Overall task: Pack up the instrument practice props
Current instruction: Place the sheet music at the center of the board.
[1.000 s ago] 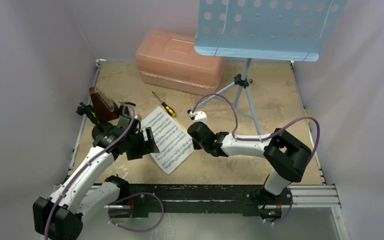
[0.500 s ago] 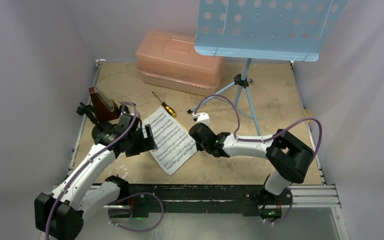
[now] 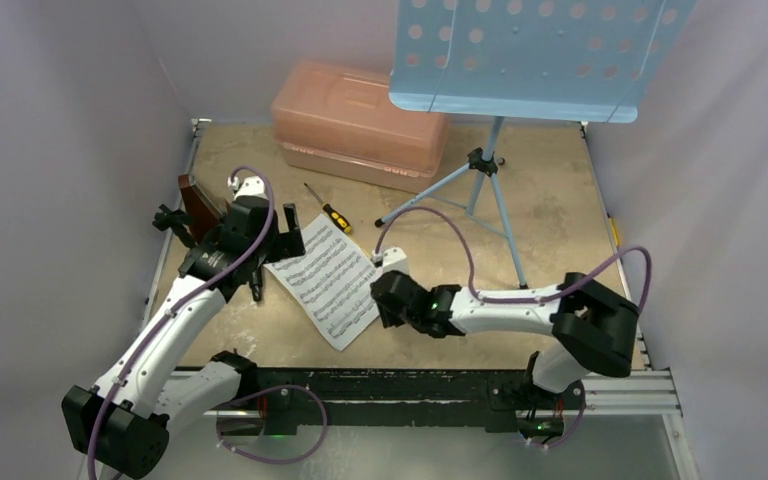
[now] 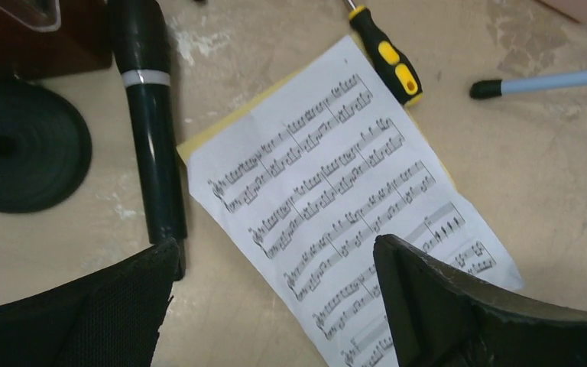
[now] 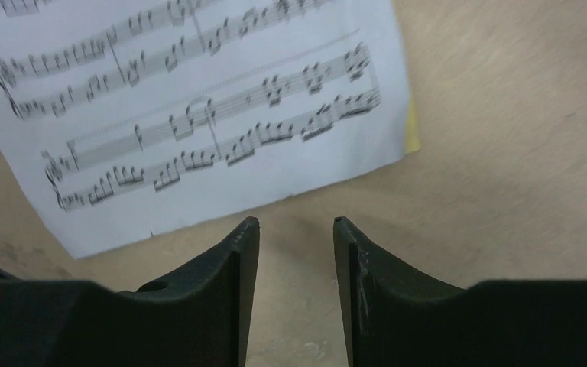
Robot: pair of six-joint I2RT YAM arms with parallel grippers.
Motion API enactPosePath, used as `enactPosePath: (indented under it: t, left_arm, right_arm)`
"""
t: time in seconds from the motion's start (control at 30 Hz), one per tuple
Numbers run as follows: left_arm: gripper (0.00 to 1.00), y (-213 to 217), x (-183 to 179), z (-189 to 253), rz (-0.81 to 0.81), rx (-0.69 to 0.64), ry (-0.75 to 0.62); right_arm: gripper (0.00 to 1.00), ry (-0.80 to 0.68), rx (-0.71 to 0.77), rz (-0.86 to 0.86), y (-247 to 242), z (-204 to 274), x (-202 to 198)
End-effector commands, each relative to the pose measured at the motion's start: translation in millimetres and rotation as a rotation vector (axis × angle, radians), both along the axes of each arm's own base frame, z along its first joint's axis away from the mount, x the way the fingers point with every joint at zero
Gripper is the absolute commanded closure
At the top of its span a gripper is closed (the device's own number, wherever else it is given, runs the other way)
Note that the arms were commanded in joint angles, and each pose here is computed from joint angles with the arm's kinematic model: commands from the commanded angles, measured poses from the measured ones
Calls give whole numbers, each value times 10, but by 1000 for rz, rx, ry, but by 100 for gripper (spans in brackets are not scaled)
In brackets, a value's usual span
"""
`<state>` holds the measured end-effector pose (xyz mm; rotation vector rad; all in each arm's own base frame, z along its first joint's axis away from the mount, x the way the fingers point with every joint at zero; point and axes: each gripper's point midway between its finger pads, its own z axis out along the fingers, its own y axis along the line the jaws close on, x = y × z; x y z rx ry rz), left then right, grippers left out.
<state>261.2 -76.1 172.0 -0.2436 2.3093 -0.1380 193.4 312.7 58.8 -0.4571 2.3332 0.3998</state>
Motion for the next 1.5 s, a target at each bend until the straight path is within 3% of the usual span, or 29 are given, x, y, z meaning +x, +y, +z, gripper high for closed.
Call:
enactPosePath:
  t: [0.0,0.23,0.7,0.9,1.03,1.23,1.47]
  left_arm:
    - [2,179,290,401,20,126,-184]
    - [2,364,287,479,87,176,-273]
    - [1,560,36,685,150,153,-397]
    - [2,473,2,719,95,119,-416]
    - [2,341,-19,740,7,92,-432]
    - [2,264,-30,761,-41,75,-444]
    - [2,245,-45,748,-53,68,-445]
  right_arm:
    - [56,84,-85,41,75,-324,-391]
    - [55,127,-120,117,482,-536,-693]
    - [51,65,-109,101,1089,-403,-473]
    - [46,75,-49,85,848,-105,-559]
    - [38,-14,-21,28,687,260,-423]
    - [27,-167,-25,-146,255,738,91]
    - [17,-340,68,-439,-502,1371,736]
